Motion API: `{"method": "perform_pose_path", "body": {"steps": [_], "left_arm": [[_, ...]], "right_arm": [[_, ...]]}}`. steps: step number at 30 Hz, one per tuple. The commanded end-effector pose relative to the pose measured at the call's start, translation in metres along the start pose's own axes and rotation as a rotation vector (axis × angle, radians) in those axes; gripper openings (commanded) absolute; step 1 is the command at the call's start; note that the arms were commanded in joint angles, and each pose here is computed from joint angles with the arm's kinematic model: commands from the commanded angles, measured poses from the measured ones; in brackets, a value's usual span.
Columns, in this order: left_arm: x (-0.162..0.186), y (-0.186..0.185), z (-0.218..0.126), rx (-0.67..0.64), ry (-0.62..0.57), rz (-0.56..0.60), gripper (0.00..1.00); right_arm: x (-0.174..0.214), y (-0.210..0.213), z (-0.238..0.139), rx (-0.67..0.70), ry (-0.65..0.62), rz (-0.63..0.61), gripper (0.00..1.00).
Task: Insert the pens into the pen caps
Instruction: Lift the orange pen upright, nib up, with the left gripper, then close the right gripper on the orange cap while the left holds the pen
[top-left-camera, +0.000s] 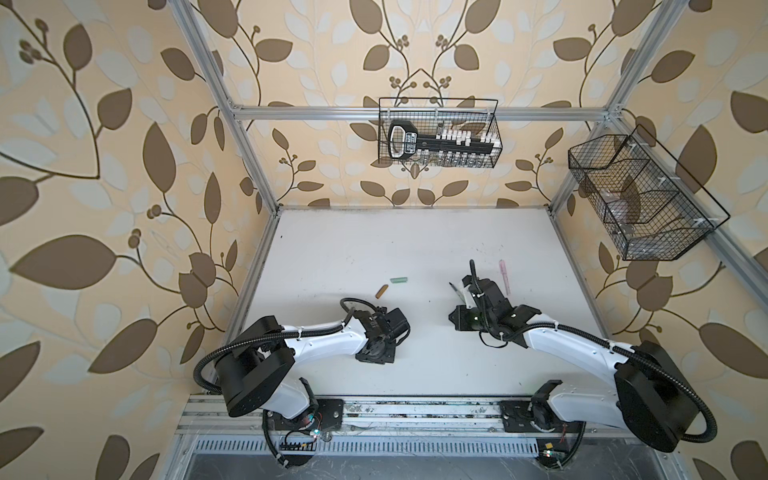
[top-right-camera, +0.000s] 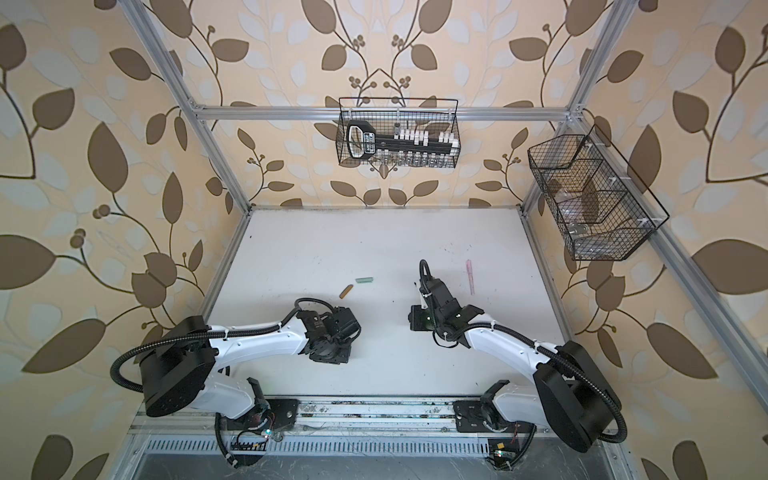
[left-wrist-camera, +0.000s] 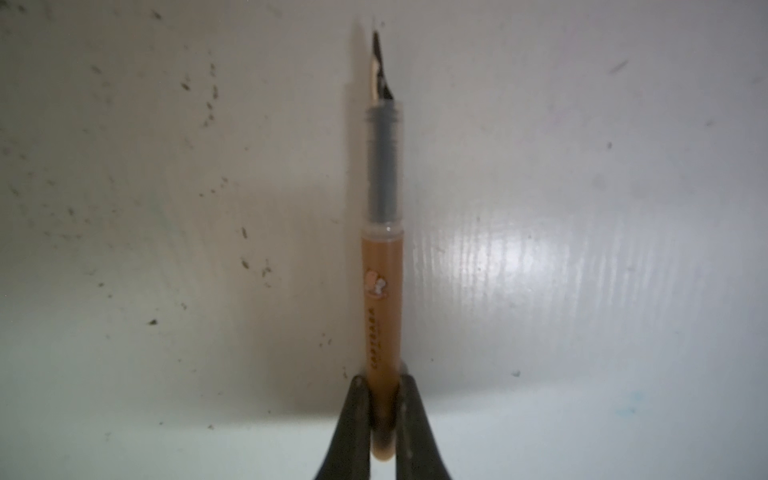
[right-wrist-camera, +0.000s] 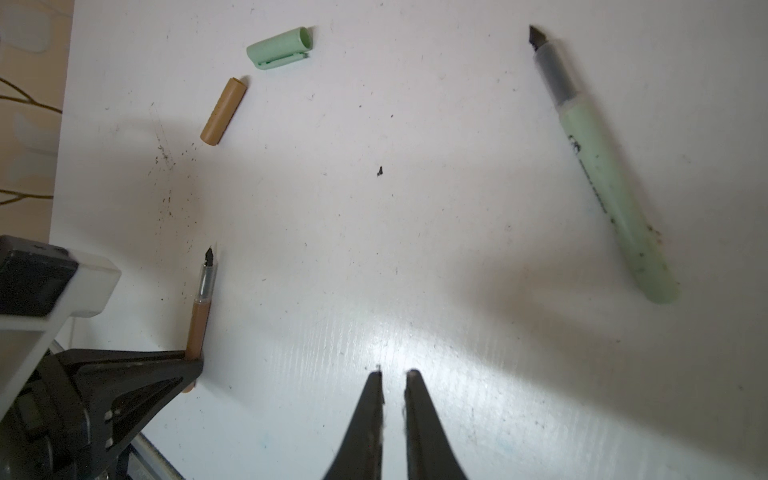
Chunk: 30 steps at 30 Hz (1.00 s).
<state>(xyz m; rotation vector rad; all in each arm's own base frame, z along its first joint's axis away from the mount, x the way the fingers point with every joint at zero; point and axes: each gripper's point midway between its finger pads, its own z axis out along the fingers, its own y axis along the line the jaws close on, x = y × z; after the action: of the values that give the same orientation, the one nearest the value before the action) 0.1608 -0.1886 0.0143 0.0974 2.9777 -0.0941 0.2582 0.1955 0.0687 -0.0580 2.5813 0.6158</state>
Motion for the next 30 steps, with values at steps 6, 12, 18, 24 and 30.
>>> {"method": "perform_pose_path", "body": {"steps": [6,12,18,24,30], "left_arm": [[-0.007,0.018,-0.02,-0.038,-0.095,0.076,0.0],[-0.003,0.02,-0.019,0.037,-0.148,0.042,0.05],[0.002,0.024,-0.013,0.02,-0.132,0.056,0.05],[-0.002,0.019,-0.012,-0.003,-0.105,0.087,0.03],[0.004,0.027,-0.015,-0.004,-0.116,0.053,0.04]], "right_arm": [[-0.024,0.025,0.004,-0.06,-0.025,-0.099,0.14],[-0.048,0.066,0.023,-0.07,0.034,-0.355,0.2],[-0.085,0.12,0.059,-0.205,0.079,-0.501,0.29],[-0.102,0.162,0.098,-0.281,0.15,-0.657,0.38],[-0.111,0.181,0.137,-0.26,0.156,-0.673,0.46]]}}
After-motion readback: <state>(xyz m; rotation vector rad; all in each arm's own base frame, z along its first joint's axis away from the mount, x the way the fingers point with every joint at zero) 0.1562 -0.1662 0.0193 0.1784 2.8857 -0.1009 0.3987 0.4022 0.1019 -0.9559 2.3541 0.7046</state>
